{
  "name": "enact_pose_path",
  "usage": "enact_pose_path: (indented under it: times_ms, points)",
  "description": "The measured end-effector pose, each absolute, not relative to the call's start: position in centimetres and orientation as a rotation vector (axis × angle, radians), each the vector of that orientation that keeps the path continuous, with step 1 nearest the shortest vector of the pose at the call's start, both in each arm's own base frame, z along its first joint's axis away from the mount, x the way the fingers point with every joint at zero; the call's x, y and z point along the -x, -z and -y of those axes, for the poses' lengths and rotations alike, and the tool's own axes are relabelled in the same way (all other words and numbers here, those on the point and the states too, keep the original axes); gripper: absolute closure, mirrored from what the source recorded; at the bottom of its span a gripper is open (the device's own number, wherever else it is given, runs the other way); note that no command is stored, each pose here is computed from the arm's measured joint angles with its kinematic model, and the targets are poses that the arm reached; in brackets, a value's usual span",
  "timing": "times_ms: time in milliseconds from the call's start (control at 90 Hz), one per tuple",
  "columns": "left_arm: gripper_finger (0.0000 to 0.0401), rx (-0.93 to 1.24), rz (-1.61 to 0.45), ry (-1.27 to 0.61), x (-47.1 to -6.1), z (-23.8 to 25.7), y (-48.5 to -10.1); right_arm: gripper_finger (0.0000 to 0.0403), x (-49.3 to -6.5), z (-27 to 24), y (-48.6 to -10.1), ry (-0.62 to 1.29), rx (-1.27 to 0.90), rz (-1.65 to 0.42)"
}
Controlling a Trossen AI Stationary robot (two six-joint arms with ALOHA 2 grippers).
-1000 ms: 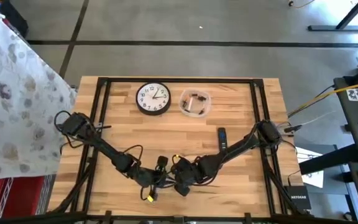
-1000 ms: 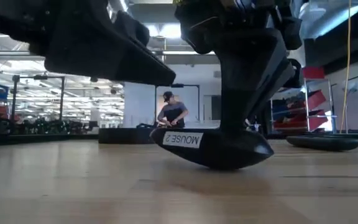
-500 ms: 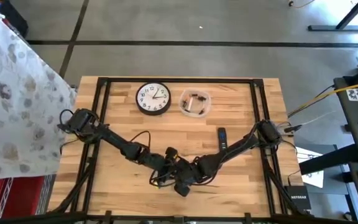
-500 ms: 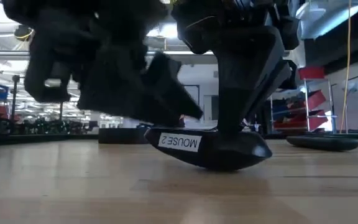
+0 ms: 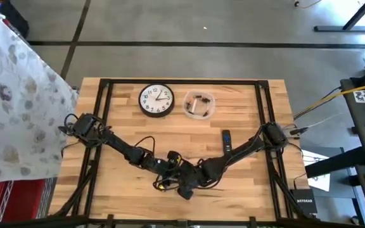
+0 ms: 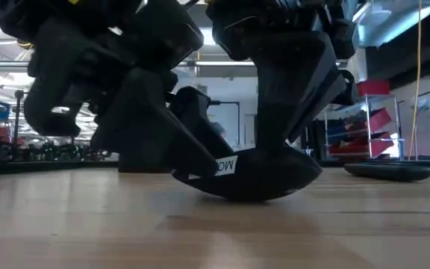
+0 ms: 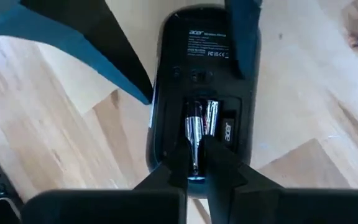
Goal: Insert battery
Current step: Insert the silver battery into the computer mouse
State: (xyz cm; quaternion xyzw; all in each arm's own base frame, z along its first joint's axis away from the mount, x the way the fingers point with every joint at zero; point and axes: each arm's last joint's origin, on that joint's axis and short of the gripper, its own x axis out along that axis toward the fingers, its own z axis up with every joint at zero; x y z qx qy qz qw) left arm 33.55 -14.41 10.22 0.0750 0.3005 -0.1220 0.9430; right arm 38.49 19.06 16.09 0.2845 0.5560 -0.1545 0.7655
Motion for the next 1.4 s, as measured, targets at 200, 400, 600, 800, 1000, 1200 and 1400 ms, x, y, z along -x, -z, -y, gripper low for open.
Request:
enact_pose_path:
  times_ms: [200,400,600,800,1000,1200,1400]
  points:
    - [0.0158,-0.103,-0.606,0.208,-33.2,15.3,-10.2,0.0398,-39.0,-19.2,-16.7,0.261,-0.637,-1.23]
    - [0.0158,-0.082,-0.6,0.174,-33.0,15.7,-10.2,0.0398,-39.7,-18.3,-17.1,0.225,-0.698,-1.267]
    - [0.0158,-0.083,-0.594,0.123,-32.8,15.8,-10.2,0.0376,-40.1,-17.5,-17.2,0.172,-0.707,-1.29]
    - [0.0158,-0.089,-0.583,0.062,-32.8,15.6,-10.2,0.0317,-40.6,-17.2,-17.4,0.122,-0.732,-1.286]
    - [0.0158,-0.089,-0.581,0.048,-32.9,15.6,-10.2,0.0301,-40.6,-16.7,-17.6,0.112,-0.744,-1.303]
    - [0.0158,-0.088,-0.582,0.047,-32.9,15.6,-10.2,0.0321,-40.5,-16.6,-17.5,0.117,-0.698,-1.307]
    - [0.0158,-0.137,-0.578,0.053,-32.8,15.5,-10.6,0.0324,-40.4,-16.6,-17.4,0.137,-0.611,-1.276]
